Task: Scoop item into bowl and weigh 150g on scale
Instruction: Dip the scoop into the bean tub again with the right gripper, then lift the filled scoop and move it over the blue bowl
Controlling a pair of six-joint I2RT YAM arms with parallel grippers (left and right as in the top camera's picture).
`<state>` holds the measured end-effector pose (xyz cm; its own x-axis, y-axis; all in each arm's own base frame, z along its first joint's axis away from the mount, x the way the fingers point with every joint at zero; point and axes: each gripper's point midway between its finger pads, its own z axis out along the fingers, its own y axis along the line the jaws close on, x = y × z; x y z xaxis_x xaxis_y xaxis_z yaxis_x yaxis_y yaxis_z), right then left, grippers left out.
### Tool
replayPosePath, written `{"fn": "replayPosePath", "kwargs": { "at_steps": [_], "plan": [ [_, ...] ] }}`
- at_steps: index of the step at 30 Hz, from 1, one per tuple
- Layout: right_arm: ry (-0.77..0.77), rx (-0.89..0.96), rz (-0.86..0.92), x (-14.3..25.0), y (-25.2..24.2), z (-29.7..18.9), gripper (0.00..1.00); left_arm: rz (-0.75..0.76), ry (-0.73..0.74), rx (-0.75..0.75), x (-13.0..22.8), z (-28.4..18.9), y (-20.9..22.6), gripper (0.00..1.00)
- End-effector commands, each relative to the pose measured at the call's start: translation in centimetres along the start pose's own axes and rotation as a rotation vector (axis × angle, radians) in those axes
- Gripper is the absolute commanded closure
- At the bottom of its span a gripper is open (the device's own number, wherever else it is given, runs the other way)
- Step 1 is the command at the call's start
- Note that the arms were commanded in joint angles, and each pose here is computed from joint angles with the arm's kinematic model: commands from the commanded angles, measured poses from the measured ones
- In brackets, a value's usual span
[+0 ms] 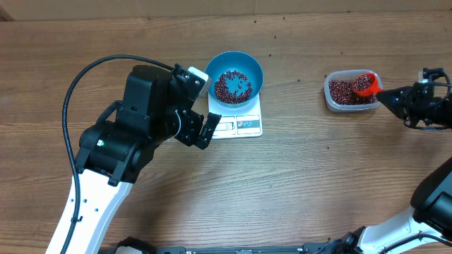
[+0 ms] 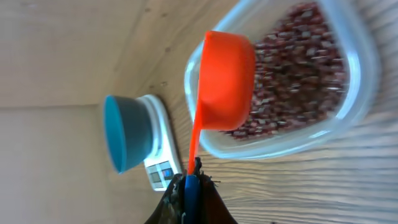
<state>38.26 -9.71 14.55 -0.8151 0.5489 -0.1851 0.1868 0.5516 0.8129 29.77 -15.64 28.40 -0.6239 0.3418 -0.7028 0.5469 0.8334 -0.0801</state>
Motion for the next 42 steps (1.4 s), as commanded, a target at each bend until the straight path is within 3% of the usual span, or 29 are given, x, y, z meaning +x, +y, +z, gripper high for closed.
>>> {"fn": "replayPosePath", "kwargs": {
  "at_steps": [1,8,25,33,42],
  "plan": [
    [0.000,-0.131,-0.068,0.3,2.3,0.0,0.96,-0.007,-0.014,-0.012,-0.6,-0.3,0.3,0.00],
    [0.023,-0.286,-0.103,0.9,5.7,0.7,0.96,-0.007,-0.014,-0.012,-0.6,-0.3,0.3,0.00],
    [0.265,-0.341,-0.296,5.7,15.5,8.6,0.96,-0.007,-0.014,-0.015,-0.6,-0.3,0.3,0.00],
    [0.317,-0.126,-0.441,8.4,19.3,13.6,0.96,-0.007,-0.014,-0.015,-0.6,-0.3,0.3,0.00],
    [0.238,0.234,-0.706,10.5,22.0,16.7,0.96,-0.007,-0.014,-0.016,-0.6,-0.3,0.4,0.00]
  ]
}}
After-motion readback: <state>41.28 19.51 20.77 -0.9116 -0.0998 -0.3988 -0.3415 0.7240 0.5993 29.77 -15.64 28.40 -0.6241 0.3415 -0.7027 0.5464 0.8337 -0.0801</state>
